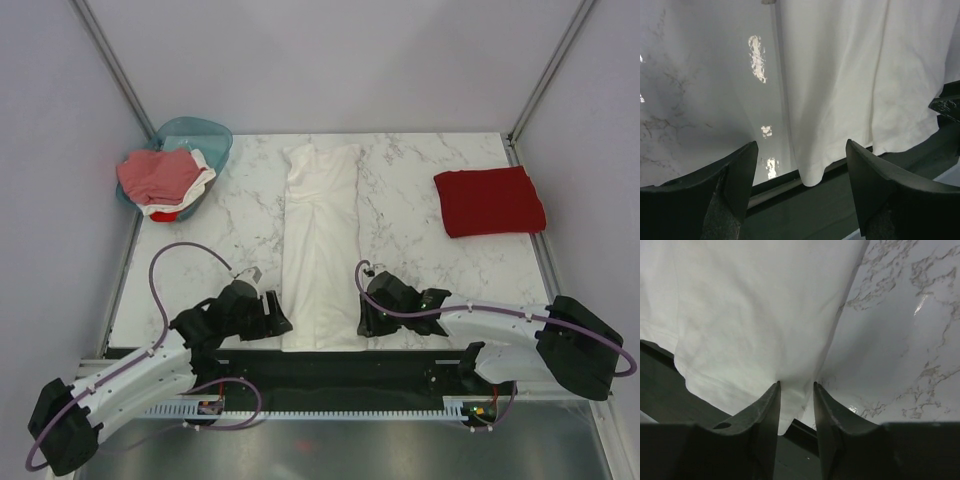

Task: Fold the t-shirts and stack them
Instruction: Fold the tshirt

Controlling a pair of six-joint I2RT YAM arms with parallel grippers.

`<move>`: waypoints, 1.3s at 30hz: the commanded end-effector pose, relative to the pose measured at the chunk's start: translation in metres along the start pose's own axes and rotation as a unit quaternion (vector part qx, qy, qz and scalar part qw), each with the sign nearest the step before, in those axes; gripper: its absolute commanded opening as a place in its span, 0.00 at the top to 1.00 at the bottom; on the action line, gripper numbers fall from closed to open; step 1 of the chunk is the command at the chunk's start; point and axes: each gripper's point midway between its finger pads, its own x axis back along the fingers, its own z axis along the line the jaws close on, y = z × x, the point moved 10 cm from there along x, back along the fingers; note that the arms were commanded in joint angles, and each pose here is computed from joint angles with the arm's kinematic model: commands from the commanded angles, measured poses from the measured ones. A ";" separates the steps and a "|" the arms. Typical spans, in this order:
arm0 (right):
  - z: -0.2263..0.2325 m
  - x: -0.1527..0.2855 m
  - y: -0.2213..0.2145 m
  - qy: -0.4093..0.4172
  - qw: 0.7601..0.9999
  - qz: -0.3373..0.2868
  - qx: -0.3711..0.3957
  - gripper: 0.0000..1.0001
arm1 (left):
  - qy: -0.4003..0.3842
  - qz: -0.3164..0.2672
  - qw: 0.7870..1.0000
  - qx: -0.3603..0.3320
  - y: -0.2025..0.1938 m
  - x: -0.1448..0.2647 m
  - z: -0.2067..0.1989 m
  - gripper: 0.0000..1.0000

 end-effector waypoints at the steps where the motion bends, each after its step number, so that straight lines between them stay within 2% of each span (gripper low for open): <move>1: -0.001 -0.001 -0.010 0.007 1.000 0.020 -0.004 0.62 | -0.015 0.019 0.999 0.025 -0.011 0.003 0.000 0.22; 3: -0.001 0.000 -0.012 0.010 1.000 0.021 -0.004 0.66 | -0.020 0.022 0.999 0.023 -0.014 0.005 0.000 0.23; 4: -0.001 0.000 -0.013 0.012 1.000 0.022 -0.003 0.74 | -0.020 0.024 0.999 0.026 -0.015 0.004 0.001 0.24; 6: -0.001 0.000 -0.014 0.015 1.000 0.026 0.000 0.82 | -0.019 0.033 0.999 0.024 -0.018 0.005 0.001 0.26; 7: -0.001 0.001 -0.015 0.017 0.999 0.027 0.001 0.92 | -0.018 0.036 0.999 0.026 -0.018 0.005 0.000 0.27; 10: -0.001 0.002 -0.015 0.020 0.999 0.024 0.001 1.00 | -0.014 0.044 0.999 0.026 -0.020 0.006 0.000 0.29; 15: 0.001 0.005 -0.013 0.029 0.999 0.016 0.005 1.00 | -0.005 0.048 0.998 0.029 -0.022 0.007 -0.002 0.33; 22: 0.005 0.007 -0.009 0.042 0.999 0.011 0.010 1.00 | 0.010 0.053 0.998 0.034 -0.023 0.005 -0.004 0.46; 25: 0.007 0.008 -0.008 0.047 0.999 0.011 0.013 1.00 | 0.002 0.048 0.998 0.035 -0.022 0.002 -0.006 0.58; 29: 0.010 0.009 -0.005 0.052 0.999 0.010 0.013 1.00 | -0.006 0.058 0.998 0.032 -0.023 -0.003 -0.009 0.84; 31: 0.011 0.009 -0.004 0.053 0.998 0.008 0.014 1.00 | -0.004 0.062 0.998 0.027 -0.022 -0.004 -0.010 0.87; 32: 0.012 0.010 -0.003 0.055 0.998 0.006 0.014 1.00 | -0.007 0.060 0.998 0.025 -0.021 -0.003 -0.012 0.97; 39: 0.024 0.019 0.014 0.052 0.998 -0.033 0.018 1.00 | -0.049 0.025 0.998 0.014 -0.004 0.011 -0.031 0.98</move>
